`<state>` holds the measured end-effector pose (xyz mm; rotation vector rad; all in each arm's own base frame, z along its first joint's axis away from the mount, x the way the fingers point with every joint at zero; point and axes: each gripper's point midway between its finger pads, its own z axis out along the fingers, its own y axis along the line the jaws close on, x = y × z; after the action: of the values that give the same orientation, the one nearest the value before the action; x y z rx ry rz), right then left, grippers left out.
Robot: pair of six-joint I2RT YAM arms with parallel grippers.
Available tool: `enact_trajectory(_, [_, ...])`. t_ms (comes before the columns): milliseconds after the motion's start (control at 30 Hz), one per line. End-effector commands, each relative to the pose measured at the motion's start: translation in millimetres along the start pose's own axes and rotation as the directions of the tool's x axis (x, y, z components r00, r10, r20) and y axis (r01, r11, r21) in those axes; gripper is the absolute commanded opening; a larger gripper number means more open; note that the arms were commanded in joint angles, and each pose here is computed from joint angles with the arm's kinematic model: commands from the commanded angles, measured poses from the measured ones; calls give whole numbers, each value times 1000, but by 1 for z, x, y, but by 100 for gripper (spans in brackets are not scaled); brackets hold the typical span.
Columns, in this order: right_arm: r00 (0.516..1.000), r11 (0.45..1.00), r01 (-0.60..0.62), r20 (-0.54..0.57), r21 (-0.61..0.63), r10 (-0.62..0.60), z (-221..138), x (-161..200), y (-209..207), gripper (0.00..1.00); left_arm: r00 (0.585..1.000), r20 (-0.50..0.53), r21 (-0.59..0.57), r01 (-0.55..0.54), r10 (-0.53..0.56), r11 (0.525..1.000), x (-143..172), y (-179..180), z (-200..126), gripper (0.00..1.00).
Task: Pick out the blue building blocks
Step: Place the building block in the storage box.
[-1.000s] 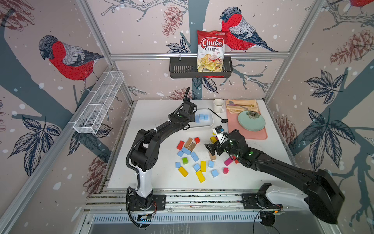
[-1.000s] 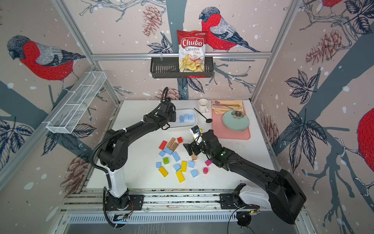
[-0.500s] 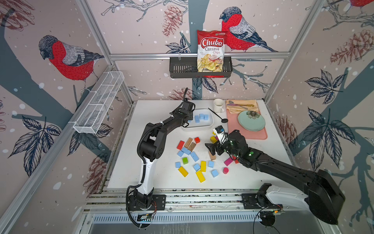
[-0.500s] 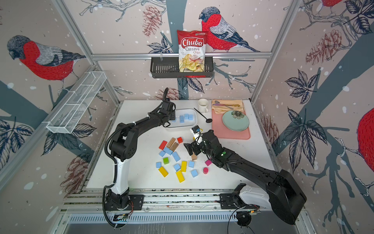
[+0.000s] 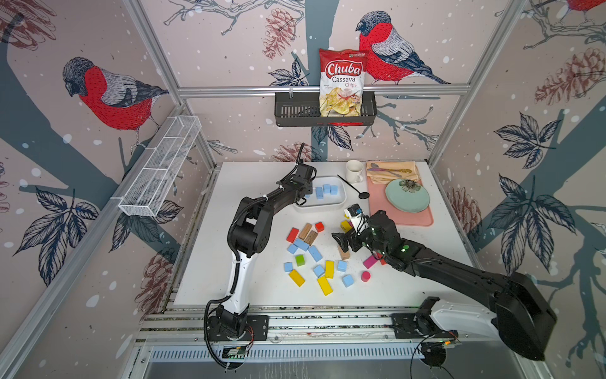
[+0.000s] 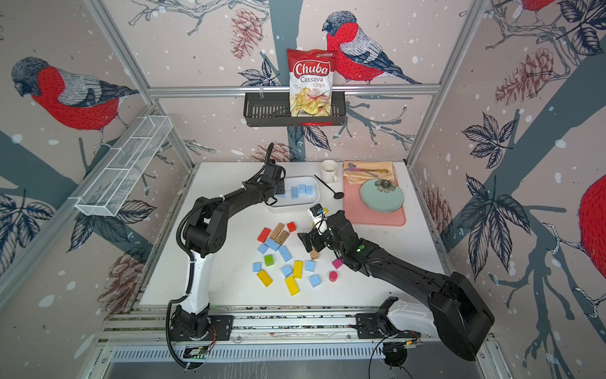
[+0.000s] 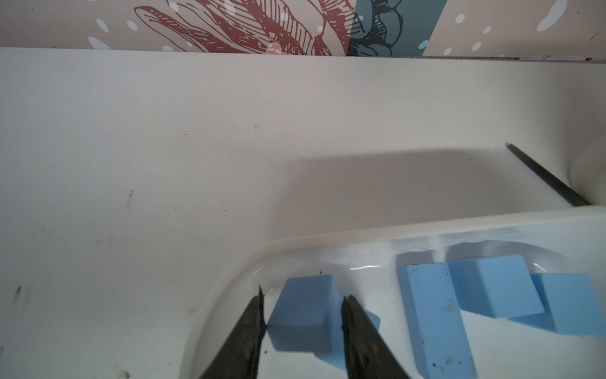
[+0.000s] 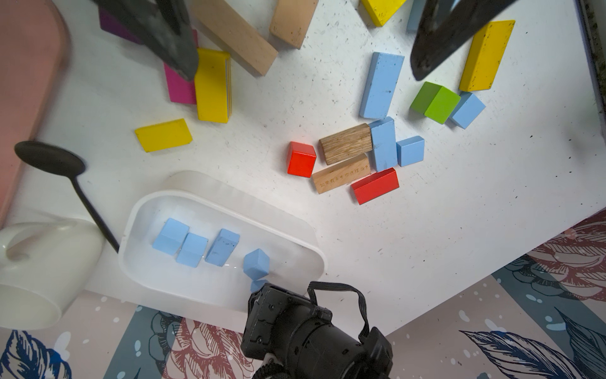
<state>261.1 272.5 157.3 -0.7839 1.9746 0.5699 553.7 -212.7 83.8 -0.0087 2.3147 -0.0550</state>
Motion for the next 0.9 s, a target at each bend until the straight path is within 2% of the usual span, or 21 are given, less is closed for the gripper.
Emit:
enact_trajectory(0, [1000,1000,-5,17,1,5,1,-6,0,100,1000,18,-3,24,-24,1000,-7,1,-1,51])
enact_trajectory(200, [1000,1000,-3,13,1,3,2,-5,0,100,999,35,28,33,-34,999,-16,-3,-14,58])
enact_trajectory(367, [1000,1000,1,14,1,-1,2,-6,0,100,996,78,64,41,-46,997,-27,0,-44,61])
enact_trajectory(500, [1000,1000,2,14,0,-2,3,-5,0,100,995,92,96,34,-43,995,-23,4,-71,63])
enact_trajectory(867, [1000,999,13,13,-38,-13,8,-6,6,100,997,61,168,-53,43,984,32,14,-138,71])
